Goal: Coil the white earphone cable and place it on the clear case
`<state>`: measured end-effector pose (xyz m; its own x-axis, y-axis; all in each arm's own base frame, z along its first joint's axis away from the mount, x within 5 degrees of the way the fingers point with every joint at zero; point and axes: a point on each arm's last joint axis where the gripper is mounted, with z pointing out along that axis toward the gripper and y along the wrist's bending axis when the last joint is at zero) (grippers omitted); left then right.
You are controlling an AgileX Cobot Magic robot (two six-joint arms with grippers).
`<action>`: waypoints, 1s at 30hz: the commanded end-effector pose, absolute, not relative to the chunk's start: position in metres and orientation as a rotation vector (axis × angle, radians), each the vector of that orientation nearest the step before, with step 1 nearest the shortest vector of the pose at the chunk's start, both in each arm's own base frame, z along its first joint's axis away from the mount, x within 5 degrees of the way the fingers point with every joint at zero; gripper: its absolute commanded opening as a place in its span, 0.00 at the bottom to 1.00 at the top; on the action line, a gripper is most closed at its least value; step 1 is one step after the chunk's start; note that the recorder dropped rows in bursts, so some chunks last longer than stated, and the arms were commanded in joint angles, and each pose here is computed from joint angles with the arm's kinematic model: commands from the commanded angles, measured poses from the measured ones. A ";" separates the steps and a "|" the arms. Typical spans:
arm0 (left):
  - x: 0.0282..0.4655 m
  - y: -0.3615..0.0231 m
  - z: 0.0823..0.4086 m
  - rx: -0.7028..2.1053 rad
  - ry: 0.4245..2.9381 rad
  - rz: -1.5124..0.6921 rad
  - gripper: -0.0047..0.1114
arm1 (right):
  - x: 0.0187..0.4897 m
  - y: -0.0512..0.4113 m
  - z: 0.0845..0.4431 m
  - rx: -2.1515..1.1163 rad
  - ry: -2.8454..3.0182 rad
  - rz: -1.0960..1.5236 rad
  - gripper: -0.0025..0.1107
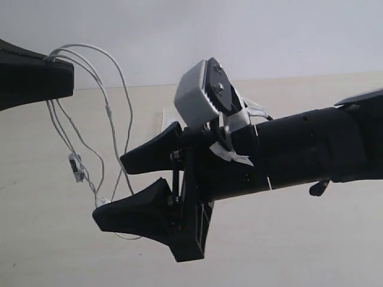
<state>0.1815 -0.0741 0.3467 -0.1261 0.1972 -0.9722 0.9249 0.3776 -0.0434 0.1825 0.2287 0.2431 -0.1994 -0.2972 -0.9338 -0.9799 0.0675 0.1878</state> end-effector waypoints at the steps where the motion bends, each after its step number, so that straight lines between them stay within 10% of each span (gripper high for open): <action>1: 0.182 -0.075 0.350 1.017 1.582 -0.883 0.04 | 0.186 0.239 0.253 -1.301 1.581 1.104 0.66; 30: 0.182 -0.075 0.350 1.002 1.595 -0.898 0.04 | 0.181 0.221 0.270 -1.215 1.824 0.986 0.64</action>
